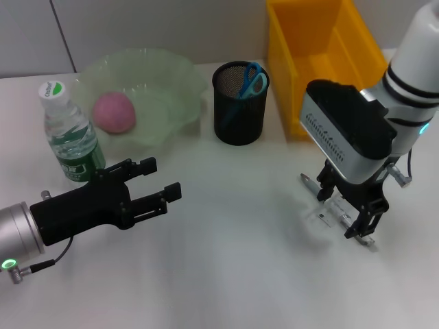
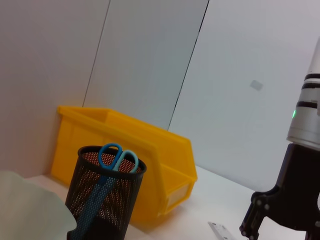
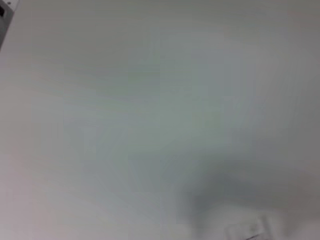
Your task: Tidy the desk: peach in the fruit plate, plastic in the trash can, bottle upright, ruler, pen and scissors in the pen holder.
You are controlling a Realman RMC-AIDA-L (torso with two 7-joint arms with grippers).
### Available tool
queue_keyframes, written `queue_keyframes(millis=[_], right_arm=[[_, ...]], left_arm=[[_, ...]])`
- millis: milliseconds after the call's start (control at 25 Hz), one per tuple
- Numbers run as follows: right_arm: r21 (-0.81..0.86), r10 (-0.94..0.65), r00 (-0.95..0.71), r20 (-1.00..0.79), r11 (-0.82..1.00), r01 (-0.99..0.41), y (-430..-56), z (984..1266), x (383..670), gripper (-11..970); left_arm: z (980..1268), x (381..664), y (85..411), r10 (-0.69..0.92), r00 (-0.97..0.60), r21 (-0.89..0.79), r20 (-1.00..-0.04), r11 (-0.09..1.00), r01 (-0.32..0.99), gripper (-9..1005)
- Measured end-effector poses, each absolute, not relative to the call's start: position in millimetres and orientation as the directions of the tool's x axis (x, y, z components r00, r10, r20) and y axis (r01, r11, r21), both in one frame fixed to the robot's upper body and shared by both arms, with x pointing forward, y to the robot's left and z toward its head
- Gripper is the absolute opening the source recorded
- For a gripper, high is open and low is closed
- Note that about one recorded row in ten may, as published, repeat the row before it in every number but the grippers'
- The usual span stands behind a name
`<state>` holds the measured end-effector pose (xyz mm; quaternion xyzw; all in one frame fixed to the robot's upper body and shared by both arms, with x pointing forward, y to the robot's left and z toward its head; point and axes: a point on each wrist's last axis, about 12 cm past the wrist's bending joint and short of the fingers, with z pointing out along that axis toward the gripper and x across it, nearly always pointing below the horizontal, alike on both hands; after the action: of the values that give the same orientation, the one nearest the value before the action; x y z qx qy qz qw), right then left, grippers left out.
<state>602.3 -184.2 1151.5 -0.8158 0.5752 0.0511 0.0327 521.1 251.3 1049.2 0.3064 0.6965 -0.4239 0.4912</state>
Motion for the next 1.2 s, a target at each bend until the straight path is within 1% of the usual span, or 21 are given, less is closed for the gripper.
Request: queue_keyframes(millis=[600, 1200], right_arm=[[-0.013, -0.916, 0.387, -0.101, -0.388, -0.922, -175.9, 1137.4, 603.9, 762], [-0.029, -0.907, 0.412, -0.084, -0.411, -0.911, -170.6, 1129.9, 605.0, 757]], left_arm=[[1049.4, 521.4, 250.9, 0.001, -0.341, -0.304, -0.94, 0.452, 0.839, 787], [1049.6, 521.3, 250.9, -0.01, -0.342, -0.309, -0.94, 0.454, 0.836, 786]])
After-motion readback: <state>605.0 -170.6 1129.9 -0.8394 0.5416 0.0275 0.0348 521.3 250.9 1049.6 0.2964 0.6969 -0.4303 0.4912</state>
